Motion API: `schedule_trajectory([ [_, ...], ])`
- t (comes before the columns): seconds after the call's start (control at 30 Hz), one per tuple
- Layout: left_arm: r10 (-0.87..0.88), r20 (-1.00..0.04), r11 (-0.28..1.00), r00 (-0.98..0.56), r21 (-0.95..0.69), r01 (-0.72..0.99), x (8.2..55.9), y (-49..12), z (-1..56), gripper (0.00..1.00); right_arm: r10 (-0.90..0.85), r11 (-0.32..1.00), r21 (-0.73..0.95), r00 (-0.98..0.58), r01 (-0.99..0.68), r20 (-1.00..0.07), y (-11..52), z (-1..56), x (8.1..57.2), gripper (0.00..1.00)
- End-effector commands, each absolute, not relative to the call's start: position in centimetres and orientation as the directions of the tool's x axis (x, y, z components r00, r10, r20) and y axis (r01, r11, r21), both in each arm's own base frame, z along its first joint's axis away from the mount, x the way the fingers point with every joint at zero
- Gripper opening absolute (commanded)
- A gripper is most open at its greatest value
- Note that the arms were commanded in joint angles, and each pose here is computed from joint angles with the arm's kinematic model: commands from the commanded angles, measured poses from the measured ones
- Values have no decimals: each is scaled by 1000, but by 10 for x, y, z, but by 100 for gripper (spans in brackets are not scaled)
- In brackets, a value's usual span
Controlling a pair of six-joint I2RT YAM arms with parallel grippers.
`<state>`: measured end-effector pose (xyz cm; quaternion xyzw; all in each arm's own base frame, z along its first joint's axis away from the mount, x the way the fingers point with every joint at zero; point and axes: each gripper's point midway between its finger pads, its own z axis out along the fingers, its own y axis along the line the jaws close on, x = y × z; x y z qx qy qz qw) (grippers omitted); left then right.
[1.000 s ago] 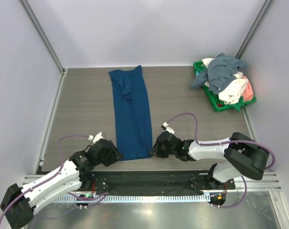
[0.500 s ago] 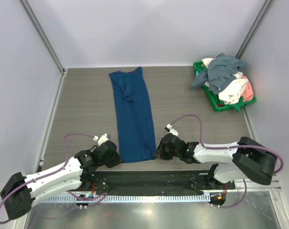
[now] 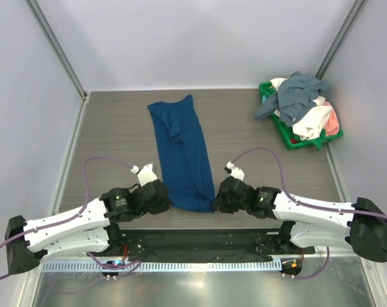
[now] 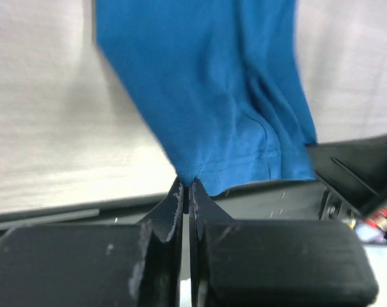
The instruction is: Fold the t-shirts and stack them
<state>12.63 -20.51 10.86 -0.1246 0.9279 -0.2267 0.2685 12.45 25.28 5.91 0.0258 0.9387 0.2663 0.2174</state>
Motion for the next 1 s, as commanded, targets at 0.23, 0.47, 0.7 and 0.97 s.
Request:
schedule_trajectory([
  [0.23, -268, -678, 957, -685, -271, -106, 186, -189, 155, 0, 148, 892, 430, -811, -137, -566, 251, 141, 223, 1],
  [0.47, -336, -675, 939, -657, -297, -175, 242, -167, 164, 0, 118, 917, 372, -793, -143, -598, 251, 151, 292, 1],
  [0.7, -342, -677, 936, -651, -303, -176, 299, -160, 164, 0, 107, 923, 358, -801, -140, -589, 259, 146, 353, 1],
  [0.97, -362, -638, 930, -680, -298, -215, 349, -153, 146, 0, 102, 904, 399, -828, -155, -552, 274, 130, 409, 1],
])
